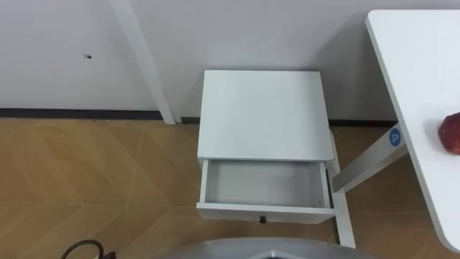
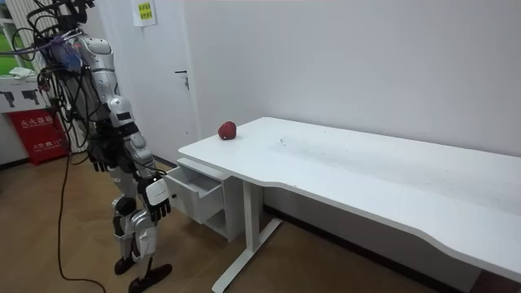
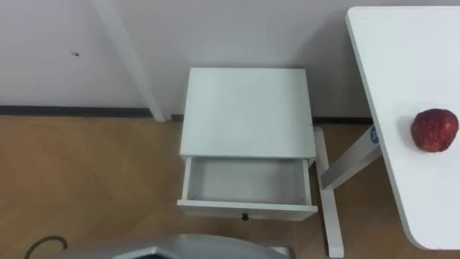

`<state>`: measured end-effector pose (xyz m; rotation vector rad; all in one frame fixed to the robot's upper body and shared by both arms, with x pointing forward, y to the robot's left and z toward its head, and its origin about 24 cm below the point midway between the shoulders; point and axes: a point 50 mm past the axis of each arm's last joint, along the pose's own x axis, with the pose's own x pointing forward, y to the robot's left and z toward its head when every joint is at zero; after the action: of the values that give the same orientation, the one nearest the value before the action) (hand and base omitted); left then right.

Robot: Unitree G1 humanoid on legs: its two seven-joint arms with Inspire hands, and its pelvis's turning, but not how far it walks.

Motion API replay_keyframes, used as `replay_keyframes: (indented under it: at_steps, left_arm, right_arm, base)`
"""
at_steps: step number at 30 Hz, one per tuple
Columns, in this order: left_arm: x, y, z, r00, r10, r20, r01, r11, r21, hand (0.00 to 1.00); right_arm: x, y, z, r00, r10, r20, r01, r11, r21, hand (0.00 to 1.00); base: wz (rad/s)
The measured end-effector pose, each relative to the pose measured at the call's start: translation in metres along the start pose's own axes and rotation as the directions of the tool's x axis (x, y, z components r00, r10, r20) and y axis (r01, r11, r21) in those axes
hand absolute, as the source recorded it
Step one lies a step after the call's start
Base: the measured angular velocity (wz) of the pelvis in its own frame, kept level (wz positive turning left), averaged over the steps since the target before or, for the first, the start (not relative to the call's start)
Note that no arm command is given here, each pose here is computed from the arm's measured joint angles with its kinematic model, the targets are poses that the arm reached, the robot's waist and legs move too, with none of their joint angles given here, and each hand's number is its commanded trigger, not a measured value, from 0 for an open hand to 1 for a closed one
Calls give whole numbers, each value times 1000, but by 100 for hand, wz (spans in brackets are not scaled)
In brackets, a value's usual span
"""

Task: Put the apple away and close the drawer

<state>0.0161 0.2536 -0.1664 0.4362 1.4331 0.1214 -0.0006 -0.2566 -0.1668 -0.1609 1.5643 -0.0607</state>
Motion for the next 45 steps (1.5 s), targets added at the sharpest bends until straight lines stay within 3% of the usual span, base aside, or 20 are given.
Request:
replay_keyframes:
  at_steps: [10,13,16,19,21,22,23,24,27,30,38,45]
  left_arm:
    - [0,-1,-1,1000,-4,-1,4,1000,11,0]
    - [0,-1,-1,1000,11,1,-11,1000,21,0]
    - [0,1,-1,999,42,5,-42,999,15,0]
    - [-1,3,-4,998,67,2,-67,998,-7,0]
    - [-2,5,-13,997,81,-14,-81,996,-48,0]
    - [-2,6,-15,996,90,-19,-91,994,-59,0]
    - [-3,7,-19,994,104,-33,-107,991,-82,0]
    - [-3,9,-21,992,119,-39,-123,988,-92,0]
    - [-5,12,-31,988,142,-61,-148,984,-100,0]
    - [-5,13,-31,986,157,-58,-163,980,-117,0]
    - [-5,22,-18,978,209,29,-203,969,-143,0]
    - [-8,22,-30,976,213,42,-207,970,-125,0]
  right_arm:
    - [0,-2,1,999,-35,7,35,999,41,0]
    - [0,-4,-1,997,-81,8,79,987,141,0]
    - [-1,-9,-4,989,-147,18,130,919,373,0]
    - [-3,-17,-5,976,-217,13,166,779,604,0]
    - [-4,-23,-8,964,-265,-9,168,584,794,0]
    - [-4,-25,-9,960,-278,-17,168,530,831,0]
    - [-6,-28,-13,953,-299,-45,174,419,891,0]
    - [-7,-32,-19,945,-316,-83,186,312,932,0]
    - [-9,-38,-29,925,-339,-170,219,112,969,0]
    - [-13,-50,-25,904,-371,-212,215,-34,976,0]
    - [-30,-83,10,834,-499,-234,130,-236,963,0]
    - [-55,-109,28,736,-602,-310,91,-365,926,0]
  base:
    - [-1]
    - [0]
    - [-2]
    - [-11]
    - [-2]
    - [0]
    - [-3]
    - [-3]
    - [-3]
    - [-23]
    - [-12]
    - [0]
